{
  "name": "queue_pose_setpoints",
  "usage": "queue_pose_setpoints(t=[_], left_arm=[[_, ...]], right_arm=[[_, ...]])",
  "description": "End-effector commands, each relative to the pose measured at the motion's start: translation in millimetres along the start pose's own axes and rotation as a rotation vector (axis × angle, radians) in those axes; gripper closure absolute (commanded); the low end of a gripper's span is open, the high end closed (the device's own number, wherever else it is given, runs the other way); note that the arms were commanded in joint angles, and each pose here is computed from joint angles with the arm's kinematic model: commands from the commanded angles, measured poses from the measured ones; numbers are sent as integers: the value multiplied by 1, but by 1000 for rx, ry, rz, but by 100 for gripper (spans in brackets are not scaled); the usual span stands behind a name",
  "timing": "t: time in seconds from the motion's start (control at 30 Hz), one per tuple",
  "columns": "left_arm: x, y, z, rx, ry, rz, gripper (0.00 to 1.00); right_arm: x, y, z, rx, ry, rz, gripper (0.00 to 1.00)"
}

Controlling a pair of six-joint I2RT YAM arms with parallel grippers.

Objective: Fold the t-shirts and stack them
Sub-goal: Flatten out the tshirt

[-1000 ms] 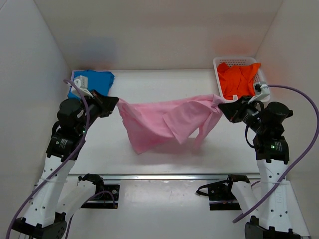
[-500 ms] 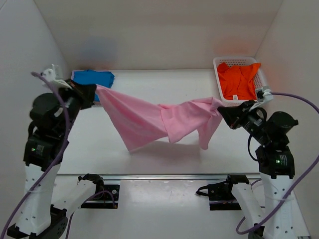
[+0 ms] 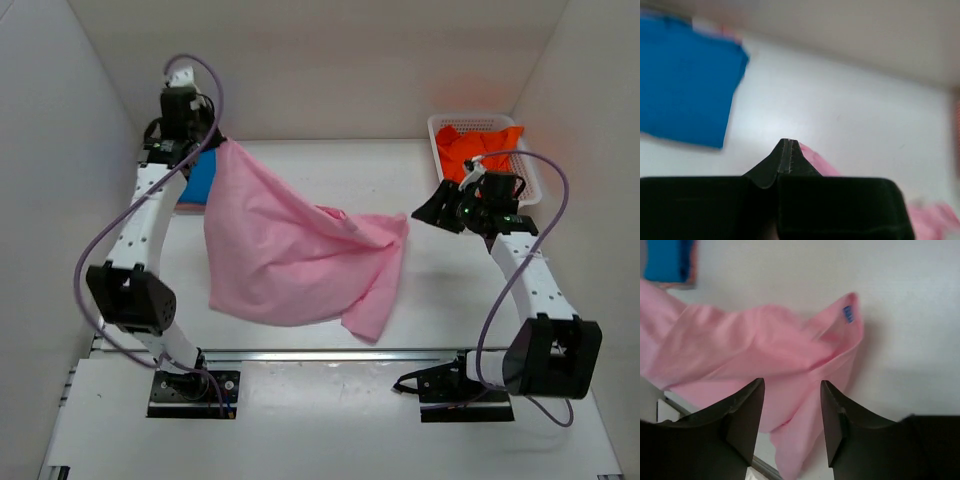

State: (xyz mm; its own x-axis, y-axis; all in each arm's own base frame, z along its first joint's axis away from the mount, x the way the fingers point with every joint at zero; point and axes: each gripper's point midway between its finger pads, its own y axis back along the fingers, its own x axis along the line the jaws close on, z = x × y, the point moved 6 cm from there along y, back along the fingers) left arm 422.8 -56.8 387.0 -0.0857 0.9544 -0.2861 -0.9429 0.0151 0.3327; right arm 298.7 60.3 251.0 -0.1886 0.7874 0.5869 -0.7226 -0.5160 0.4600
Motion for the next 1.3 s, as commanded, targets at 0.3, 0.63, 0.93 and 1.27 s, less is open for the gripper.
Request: queue_pose_setpoints(t=[0.3,0.63,0.93,1.27], left_arm=[[40,-20,-114,273,38,-47,73],[65,24,-188,342,63,-35,99],[75,92,-276,559,22,-42,52],[45,148,-330,667,129,-196,43]], right_arm=[[-15,-21,-60,202,69,-130,49],[-27,-47,-87,275,79,-63,52],[-48,-54,-103,390,88,-258,50],[-66,-18,-149,451,-2,-281,49]])
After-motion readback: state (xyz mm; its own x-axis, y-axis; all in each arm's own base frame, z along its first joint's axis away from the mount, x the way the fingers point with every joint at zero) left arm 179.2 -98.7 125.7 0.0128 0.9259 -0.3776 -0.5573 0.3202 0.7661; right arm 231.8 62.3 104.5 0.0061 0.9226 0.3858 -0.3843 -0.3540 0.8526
